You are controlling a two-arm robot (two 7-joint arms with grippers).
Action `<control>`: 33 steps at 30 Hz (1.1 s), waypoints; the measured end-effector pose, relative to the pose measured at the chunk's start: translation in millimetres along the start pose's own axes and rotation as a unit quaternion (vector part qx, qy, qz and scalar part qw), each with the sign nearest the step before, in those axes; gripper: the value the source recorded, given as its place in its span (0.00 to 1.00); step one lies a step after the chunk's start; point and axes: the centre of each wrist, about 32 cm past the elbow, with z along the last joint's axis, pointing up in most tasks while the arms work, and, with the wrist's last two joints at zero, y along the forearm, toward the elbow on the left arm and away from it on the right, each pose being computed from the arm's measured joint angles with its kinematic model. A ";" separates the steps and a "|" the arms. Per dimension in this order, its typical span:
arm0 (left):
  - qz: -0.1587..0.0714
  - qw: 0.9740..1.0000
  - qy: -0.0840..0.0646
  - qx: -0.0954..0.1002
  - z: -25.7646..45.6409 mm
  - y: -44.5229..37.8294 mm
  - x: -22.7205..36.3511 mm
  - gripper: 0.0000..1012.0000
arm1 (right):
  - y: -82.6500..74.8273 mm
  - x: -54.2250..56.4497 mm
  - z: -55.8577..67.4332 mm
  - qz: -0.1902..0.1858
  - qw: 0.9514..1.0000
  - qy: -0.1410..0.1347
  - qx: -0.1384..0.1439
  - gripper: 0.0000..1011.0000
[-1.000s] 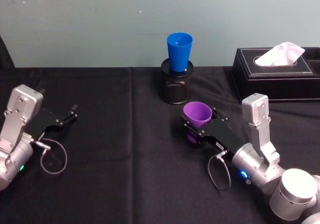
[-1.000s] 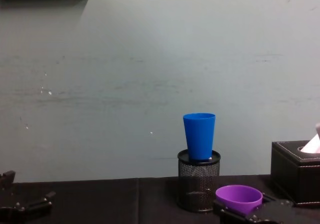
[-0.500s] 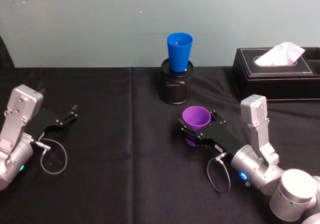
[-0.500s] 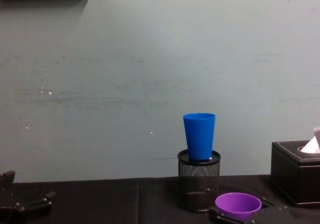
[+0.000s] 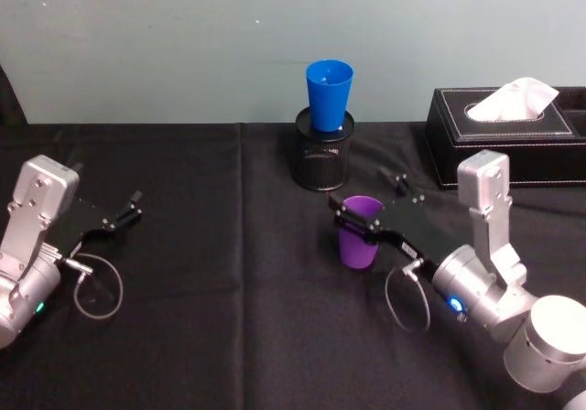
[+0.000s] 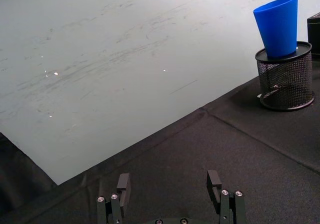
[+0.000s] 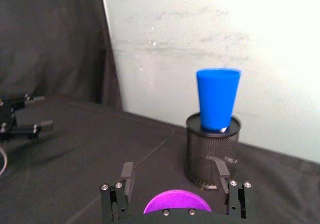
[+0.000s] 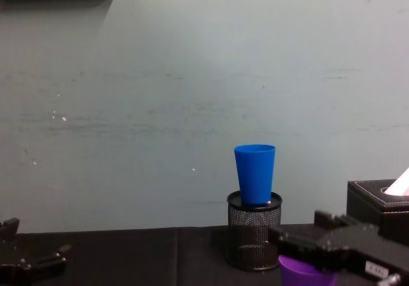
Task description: Pick up one cup with a gripper and tap it against the other cup.
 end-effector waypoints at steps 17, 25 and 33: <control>0.000 1.000 0.000 0.000 0.0 0.0 0.0 0.99 | -5.0 19.4 29.6 -0.159 0.986 -0.044 -0.014 0.99; 0.000 1.000 0.000 0.000 0.0 0.0 0.0 0.99 | 3.1 23.9 17.6 -0.201 0.976 -0.064 -0.052 0.99; 0.000 1.000 0.000 0.000 0.0 0.0 0.0 0.99 | 6.4 23.9 15.0 -0.207 0.974 -0.072 -0.061 0.99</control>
